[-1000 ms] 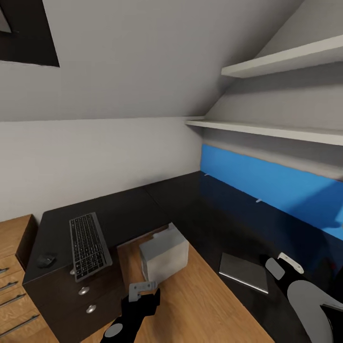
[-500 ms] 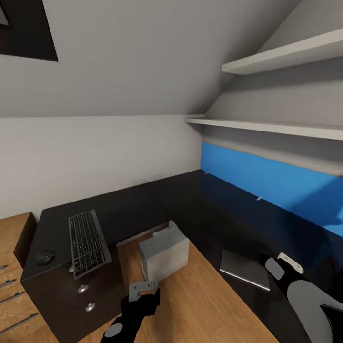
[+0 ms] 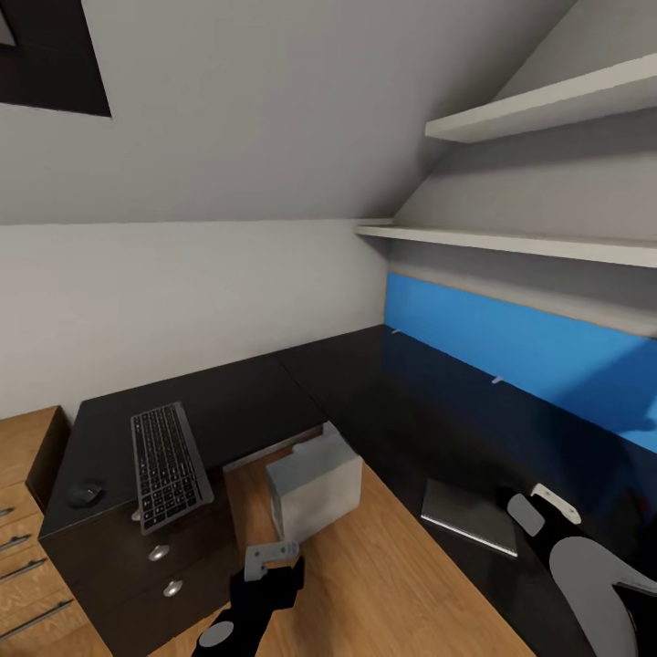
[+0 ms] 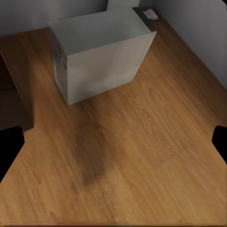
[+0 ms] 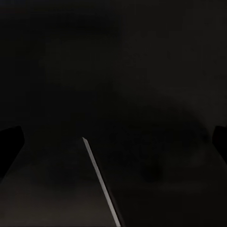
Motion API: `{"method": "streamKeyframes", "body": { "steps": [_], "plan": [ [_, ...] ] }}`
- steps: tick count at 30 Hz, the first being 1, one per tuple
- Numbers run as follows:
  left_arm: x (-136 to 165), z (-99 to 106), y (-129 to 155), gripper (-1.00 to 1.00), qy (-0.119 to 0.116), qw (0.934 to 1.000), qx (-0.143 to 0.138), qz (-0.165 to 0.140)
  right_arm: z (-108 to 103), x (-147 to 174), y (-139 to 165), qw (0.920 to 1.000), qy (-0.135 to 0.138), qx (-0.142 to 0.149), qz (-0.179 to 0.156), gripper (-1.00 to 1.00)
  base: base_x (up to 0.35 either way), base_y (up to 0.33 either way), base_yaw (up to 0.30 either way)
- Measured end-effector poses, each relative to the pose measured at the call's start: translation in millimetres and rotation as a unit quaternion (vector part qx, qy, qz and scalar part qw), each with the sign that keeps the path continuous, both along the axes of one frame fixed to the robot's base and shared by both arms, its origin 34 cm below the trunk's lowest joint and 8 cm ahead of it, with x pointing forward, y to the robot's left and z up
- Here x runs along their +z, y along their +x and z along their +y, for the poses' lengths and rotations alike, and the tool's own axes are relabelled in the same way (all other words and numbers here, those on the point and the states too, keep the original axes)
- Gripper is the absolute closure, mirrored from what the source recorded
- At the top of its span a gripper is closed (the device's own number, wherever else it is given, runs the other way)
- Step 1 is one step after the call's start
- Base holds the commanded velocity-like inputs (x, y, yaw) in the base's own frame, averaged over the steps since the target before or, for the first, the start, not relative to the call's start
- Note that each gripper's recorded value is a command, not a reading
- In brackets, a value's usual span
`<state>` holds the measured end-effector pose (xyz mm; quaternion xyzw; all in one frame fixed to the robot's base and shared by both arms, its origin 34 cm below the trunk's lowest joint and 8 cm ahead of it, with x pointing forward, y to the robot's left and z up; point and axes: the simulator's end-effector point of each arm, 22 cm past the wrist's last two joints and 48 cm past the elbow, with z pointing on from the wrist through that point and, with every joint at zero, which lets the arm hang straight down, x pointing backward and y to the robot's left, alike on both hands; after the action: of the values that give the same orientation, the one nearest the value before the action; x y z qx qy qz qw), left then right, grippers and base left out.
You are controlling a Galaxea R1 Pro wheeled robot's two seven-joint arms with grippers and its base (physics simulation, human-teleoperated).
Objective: In the bedroom, organize the workspace by keeping the computer under the desk, ensuring the monitor is on the desk, placing the keyboard on the desk next to the monitor, placing the mouse on the desk next to the keyboard, moving the folder from the swivel chair onto the desk next to the mouse, stacking the notebook on top of the folder with the pen on top of the notebook, and positioning the swivel chair next to the desk.
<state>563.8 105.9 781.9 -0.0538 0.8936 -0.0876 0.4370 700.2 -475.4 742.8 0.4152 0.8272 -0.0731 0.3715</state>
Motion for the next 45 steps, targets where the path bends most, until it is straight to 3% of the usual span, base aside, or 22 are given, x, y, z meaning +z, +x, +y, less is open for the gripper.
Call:
{"method": "streamKeyframes", "body": {
  "steps": [14, 25, 45],
  "plan": [
    [-1, -1, 0, -1.0, 0.001, 1.0, 0.001, 0.001, -1, 2, 1, 1.0, -0.004, -0.003, -0.006, -1.0, 0.088, 0.032, 0.0],
    [-16, -2, -1, -1.0, 0.0, 1.0, 0.0, 0.0, -4, -6, 6, 0.9998, -0.019, 0.003, -0.011, -1.0, 0.002, 0.0, 0.0],
    [-17, -3, -1, -1.0, 0.0, 1.0, -0.003, -0.001, -3, -6, 8, 0.9997, -0.019, 0.006, -0.013, -1.0, -0.05, 0.027, 0.0]
  ]
}}
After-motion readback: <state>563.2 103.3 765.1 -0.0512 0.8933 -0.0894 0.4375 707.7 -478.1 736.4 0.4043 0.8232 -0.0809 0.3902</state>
